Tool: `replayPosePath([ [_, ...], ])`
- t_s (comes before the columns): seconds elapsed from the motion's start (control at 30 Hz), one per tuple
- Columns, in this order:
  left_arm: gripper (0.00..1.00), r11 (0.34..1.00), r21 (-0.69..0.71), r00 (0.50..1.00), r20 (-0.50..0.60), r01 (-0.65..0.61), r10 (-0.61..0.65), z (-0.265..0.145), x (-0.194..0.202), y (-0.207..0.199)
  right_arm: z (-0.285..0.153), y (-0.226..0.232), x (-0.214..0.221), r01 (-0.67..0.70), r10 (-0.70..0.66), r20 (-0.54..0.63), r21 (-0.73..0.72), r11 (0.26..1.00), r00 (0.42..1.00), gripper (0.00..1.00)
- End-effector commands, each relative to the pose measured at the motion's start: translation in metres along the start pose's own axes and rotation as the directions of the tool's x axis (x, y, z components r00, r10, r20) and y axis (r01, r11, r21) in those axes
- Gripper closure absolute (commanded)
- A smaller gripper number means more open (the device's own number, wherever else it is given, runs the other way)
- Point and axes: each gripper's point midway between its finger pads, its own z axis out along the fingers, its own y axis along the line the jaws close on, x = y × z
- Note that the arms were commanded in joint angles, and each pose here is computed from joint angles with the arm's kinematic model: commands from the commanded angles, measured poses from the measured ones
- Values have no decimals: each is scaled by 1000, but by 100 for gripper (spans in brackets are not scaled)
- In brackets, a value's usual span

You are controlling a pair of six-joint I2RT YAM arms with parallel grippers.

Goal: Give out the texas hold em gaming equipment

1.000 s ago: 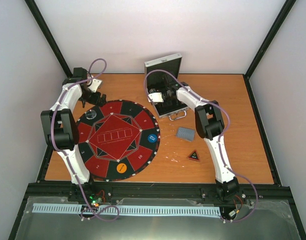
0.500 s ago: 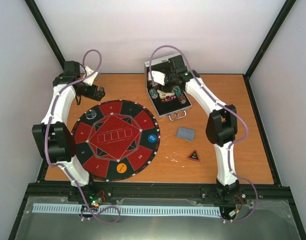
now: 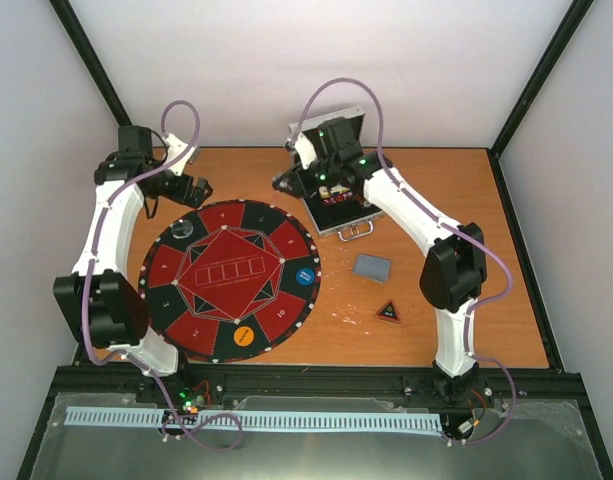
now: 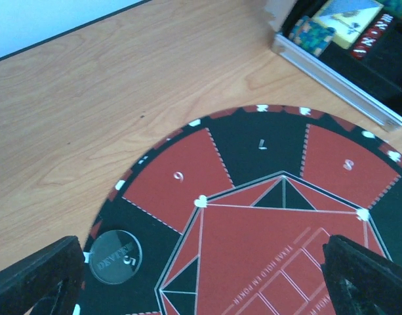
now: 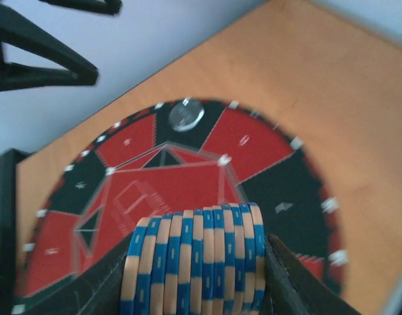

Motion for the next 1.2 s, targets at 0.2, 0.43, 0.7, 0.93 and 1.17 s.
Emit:
replayPosePath([
  [0.2, 4, 957, 239, 984, 103, -164, 143, -19, 12, -81, 48, 54, 74, -481, 441, -249, -132, 867, 862, 97],
  [0.43, 5, 893, 307, 944, 140, -328, 299, -11, 19, -117, 56, 67, 98, -548, 481, -318, -171, 819, 817, 97],
  [0.7, 0, 691, 244, 732, 267, -680, 626, -52, 20, -141, 55, 75, 109, -584, 508, -329, -198, 787, 796, 97],
  [0.93, 0, 405, 84, 390, 498, -911, 775, -62, 51, -185, 51, 81, 116, -587, 505, -334, -224, 778, 796, 97],
  [1.17, 0, 411, -17, 324, 586, -911, 742, -32, 38, -211, 47, 87, 124, -583, 491, -346, -246, 775, 799, 97],
])
